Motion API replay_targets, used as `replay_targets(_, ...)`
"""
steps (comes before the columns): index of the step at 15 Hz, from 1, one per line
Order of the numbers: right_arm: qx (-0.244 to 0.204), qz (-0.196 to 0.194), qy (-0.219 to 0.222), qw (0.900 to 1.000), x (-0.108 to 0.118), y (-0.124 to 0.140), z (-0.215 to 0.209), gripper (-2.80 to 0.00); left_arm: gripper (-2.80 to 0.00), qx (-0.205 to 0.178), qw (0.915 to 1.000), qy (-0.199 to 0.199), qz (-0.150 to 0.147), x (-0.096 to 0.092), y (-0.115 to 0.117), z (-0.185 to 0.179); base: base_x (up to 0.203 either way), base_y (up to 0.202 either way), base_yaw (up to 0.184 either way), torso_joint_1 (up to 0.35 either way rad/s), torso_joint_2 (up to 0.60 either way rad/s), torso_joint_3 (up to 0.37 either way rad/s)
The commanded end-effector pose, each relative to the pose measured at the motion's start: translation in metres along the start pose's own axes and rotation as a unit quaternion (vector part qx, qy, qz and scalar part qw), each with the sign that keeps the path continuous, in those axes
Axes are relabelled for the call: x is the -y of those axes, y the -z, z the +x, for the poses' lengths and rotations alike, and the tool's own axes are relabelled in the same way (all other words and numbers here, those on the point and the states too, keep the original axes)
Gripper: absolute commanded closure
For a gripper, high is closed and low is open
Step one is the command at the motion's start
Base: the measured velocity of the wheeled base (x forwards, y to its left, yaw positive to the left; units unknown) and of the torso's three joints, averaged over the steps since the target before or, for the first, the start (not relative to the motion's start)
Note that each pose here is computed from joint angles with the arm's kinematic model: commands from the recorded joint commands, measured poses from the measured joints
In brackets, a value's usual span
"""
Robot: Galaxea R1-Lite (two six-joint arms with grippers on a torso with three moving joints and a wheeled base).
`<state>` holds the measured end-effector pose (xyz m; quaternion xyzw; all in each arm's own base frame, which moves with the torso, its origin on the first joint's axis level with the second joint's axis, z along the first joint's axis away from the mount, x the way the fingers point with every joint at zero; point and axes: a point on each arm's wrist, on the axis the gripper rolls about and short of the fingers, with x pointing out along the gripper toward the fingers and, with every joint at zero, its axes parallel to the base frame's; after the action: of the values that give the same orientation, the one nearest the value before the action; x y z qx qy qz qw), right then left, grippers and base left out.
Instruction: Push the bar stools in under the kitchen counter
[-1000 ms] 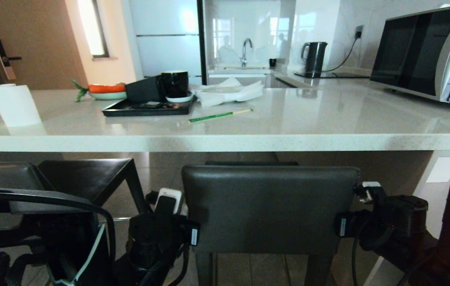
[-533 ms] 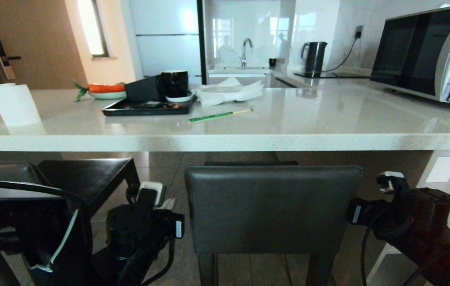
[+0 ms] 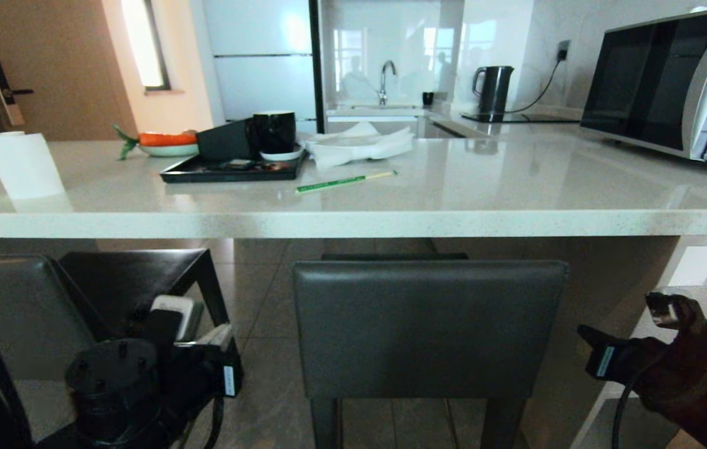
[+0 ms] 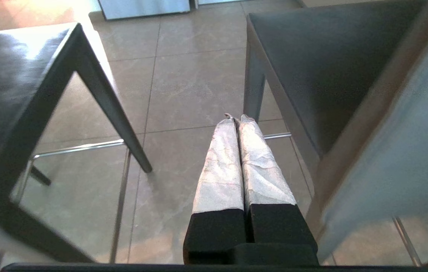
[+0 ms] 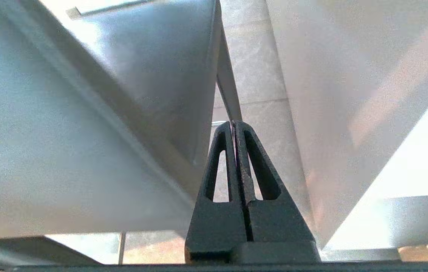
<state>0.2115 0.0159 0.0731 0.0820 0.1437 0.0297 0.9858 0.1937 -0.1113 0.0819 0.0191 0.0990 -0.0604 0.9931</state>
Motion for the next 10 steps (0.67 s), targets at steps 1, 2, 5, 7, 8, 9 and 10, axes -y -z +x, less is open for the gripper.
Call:
replay_targets(1, 0.040, 0.000, -0.006, 0.999, -0.002, -0.012, -0.021, 0.00, 0.00, 0.029, 0.9995, -0.001, -0.014, -0.010, -0.012, -0.022, 0.000, 0.000, 0.000, 0.000, 0.00, 0.000)
replay_targets(2, 0.063, 0.000, -0.008, 0.998, -0.003, -0.019, -0.029, 0.00, 0.00, 0.042, 0.9989, -0.004, -0.019, -0.015, -0.017, -0.031, 0.000, 0.000, 0.000, 0.000, 0.00, 0.000)
replay_targets(5, 0.137, -0.019, -0.015, 0.990, -0.007, -0.041, -0.057, 0.00, 0.00, 0.096, 0.9945, -0.031, -0.031, -0.028, -0.034, -0.054, 0.000, 0.000, 0.000, 0.000, 0.00, 0.000)
replay_targets(7, 0.168, -0.040, -0.015, 0.985, -0.009, -0.051, -0.075, 0.00, 0.00, 0.137, 0.9890, -0.046, -0.028, -0.037, -0.049, -0.070, 0.000, 0.000, 0.000, 0.000, 0.00, 0.000)
replay_targets(8, 0.175, -0.049, -0.011, 0.983, -0.009, -0.054, -0.084, 0.00, 0.00, 0.154, 0.9858, -0.062, -0.026, -0.042, -0.059, -0.074, 0.000, 0.000, 0.000, 0.000, 0.00, 0.000)
replay_targets(9, 0.181, -0.054, -0.004, 0.982, -0.010, -0.059, -0.093, 0.00, 0.00, 0.174, 0.9802, -0.089, -0.029, -0.049, -0.075, -0.075, 0.000, 0.000, 0.000, 0.000, 0.00, 0.000)
replay_targets(10, 0.186, -0.057, 0.001, 0.981, -0.011, -0.065, -0.104, 0.00, 0.00, 0.188, 0.9759, -0.107, -0.031, -0.055, -0.087, -0.079, 0.000, 0.000, 0.000, 0.000, 0.00, 0.000)
